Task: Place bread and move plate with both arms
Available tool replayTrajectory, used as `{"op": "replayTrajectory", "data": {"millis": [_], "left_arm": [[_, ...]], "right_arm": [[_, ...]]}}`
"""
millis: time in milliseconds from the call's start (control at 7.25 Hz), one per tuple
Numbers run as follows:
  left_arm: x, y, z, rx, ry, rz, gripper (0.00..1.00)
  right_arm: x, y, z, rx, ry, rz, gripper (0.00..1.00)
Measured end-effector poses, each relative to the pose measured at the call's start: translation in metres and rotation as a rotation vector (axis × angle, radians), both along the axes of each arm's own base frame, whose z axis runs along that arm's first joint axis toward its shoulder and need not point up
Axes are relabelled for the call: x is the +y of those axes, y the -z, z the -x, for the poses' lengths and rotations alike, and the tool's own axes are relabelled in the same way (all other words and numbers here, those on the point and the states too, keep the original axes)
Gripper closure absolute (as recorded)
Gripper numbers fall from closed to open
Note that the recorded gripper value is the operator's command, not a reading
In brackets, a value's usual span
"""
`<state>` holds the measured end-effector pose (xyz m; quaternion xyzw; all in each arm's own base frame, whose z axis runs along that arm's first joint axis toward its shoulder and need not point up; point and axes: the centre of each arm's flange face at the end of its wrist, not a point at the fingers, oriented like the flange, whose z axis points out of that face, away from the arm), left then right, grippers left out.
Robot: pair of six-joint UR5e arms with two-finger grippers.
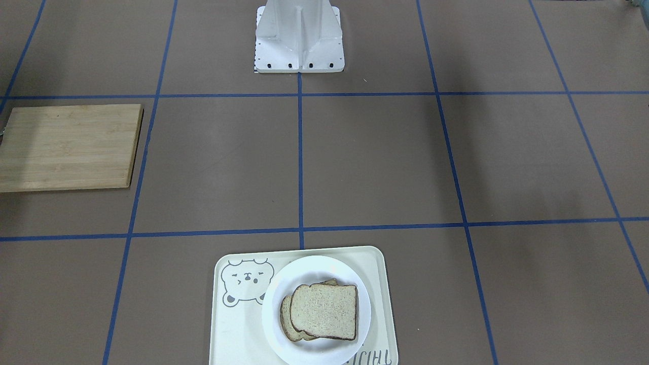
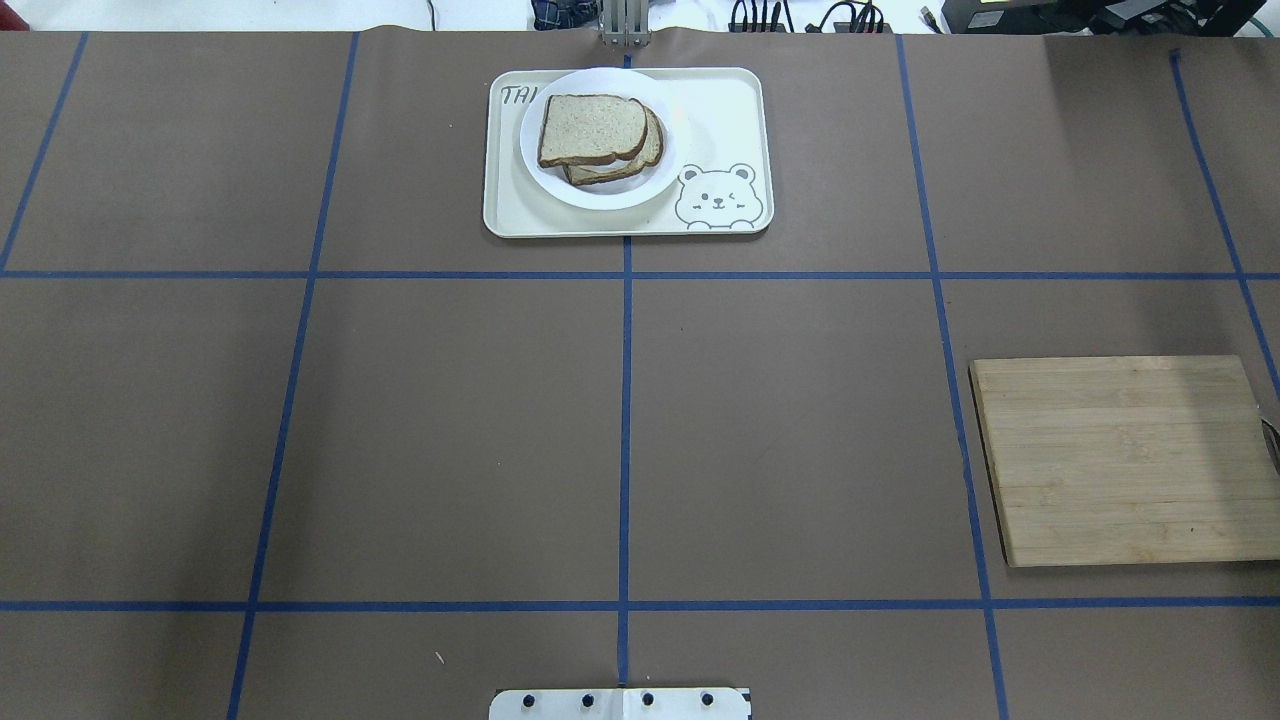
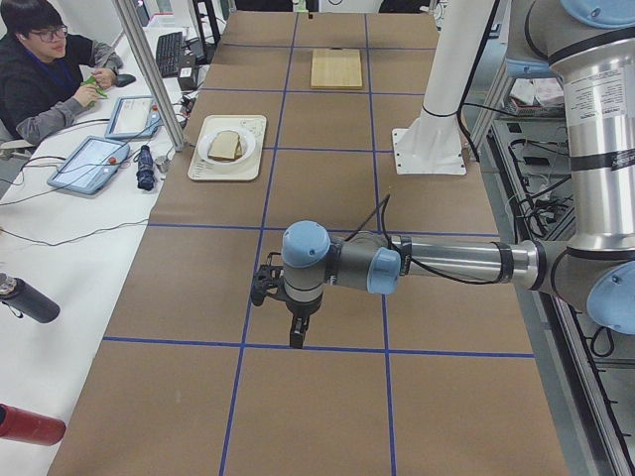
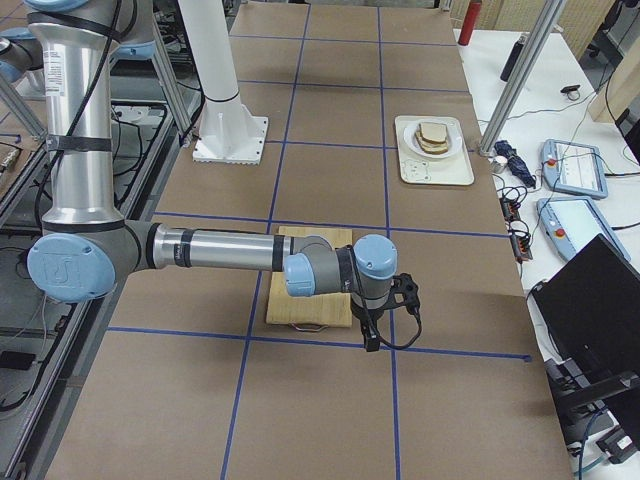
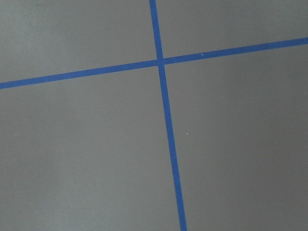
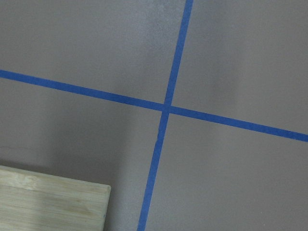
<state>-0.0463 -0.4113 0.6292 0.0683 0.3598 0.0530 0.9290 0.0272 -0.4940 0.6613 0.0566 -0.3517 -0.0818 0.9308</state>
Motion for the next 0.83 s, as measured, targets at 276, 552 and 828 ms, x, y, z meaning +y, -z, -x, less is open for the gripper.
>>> {"op": "replayTrajectory", "data": {"millis": [276,552,828], "left_arm": [[0.015,-0.007,0.001,0.077,0.002,-0.014,0.01],[0.020,-0.015,0.001,0.106,-0.001,0.001,0.01],[0.025,-0.022,0.001,0.107,-0.002,0.013,0.01]], "right_arm": [[0.002,-0.001,-0.012,0.001,-0.025,0.015,0.00],[0.007,0.020,-0.038,0.010,-0.064,0.058,0.00],[0.015,0.042,-0.054,0.023,-0.043,0.065,0.00]]}}
